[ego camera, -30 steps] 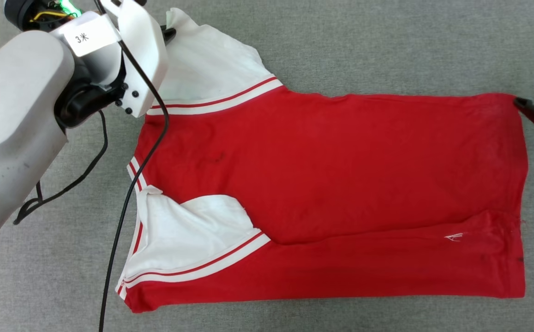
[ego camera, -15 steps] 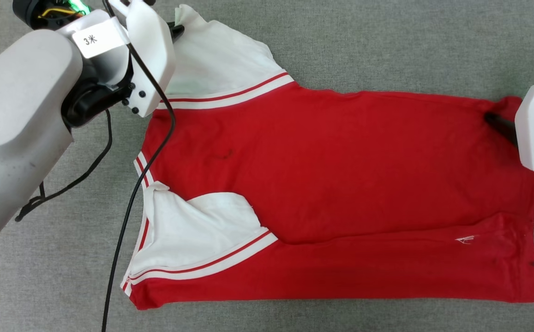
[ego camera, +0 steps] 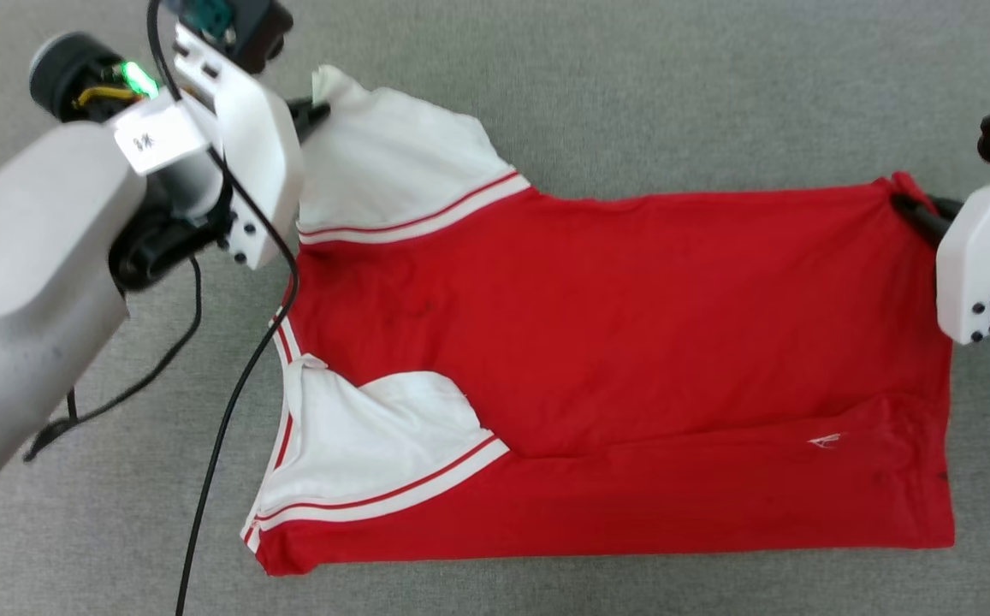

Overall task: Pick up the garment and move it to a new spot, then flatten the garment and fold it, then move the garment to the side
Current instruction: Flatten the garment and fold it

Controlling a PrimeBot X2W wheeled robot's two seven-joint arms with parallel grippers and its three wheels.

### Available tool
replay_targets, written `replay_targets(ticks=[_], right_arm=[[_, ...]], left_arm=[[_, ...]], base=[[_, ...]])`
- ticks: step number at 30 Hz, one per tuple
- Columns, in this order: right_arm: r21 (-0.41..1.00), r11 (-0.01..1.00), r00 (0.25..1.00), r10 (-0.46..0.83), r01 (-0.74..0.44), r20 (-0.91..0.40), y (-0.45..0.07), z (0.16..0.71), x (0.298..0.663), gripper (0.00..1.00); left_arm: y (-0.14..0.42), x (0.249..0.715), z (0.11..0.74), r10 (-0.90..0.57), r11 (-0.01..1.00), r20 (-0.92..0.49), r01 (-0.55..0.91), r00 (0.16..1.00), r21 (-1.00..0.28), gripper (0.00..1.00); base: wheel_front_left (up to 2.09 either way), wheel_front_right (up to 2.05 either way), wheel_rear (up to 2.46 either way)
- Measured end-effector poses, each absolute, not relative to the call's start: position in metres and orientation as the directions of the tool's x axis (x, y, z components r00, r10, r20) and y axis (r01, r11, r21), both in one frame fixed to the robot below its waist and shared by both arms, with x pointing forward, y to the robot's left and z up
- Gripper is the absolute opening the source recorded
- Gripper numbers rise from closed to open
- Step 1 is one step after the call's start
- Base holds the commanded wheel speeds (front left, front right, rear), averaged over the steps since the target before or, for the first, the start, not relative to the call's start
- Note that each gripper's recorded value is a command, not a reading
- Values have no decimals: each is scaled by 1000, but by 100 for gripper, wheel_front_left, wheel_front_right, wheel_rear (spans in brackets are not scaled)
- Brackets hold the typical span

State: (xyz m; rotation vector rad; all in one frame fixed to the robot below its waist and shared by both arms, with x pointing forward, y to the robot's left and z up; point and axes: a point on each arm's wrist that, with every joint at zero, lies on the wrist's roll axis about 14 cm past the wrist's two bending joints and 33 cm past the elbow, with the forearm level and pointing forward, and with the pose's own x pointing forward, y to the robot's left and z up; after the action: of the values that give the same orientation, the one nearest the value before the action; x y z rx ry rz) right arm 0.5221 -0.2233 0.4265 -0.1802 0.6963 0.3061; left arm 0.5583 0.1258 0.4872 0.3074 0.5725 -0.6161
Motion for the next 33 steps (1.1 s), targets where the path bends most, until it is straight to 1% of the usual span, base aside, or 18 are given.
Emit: replay_targets(ticks=[2,7,12,15,25,30,33], right_arm=[[-55,939,750,235,-340,-619,-220,436,516,0],[-49,932,780,270,-359,-565,-214,452,494,0],[-49,928,784,283,-369,-552,-215,456,468,0],[-51,926,788,288,-373,-545,-216,458,454,0],[9,932,760,302,-363,-576,-216,440,398,0],[58,939,725,300,-339,-621,-217,420,371,0],[84,942,690,296,-325,-661,-216,403,355,0]], left_arm=[[127,548,491,-461,784,-575,614,676,93,0],[133,516,494,-464,797,-560,600,687,75,0],[139,481,494,-458,812,-552,580,696,57,0],[141,457,486,-458,820,-563,572,688,31,0],[151,385,453,-429,850,-633,525,644,-41,0],[151,360,434,-426,860,-670,501,608,-92,0],[153,352,421,-415,867,-697,487,585,-108,0]], base=[[0,0,0],[0,0,0],[0,0,0],[0,0,0],[0,0,0],[0,0,0],[0,0,0]])
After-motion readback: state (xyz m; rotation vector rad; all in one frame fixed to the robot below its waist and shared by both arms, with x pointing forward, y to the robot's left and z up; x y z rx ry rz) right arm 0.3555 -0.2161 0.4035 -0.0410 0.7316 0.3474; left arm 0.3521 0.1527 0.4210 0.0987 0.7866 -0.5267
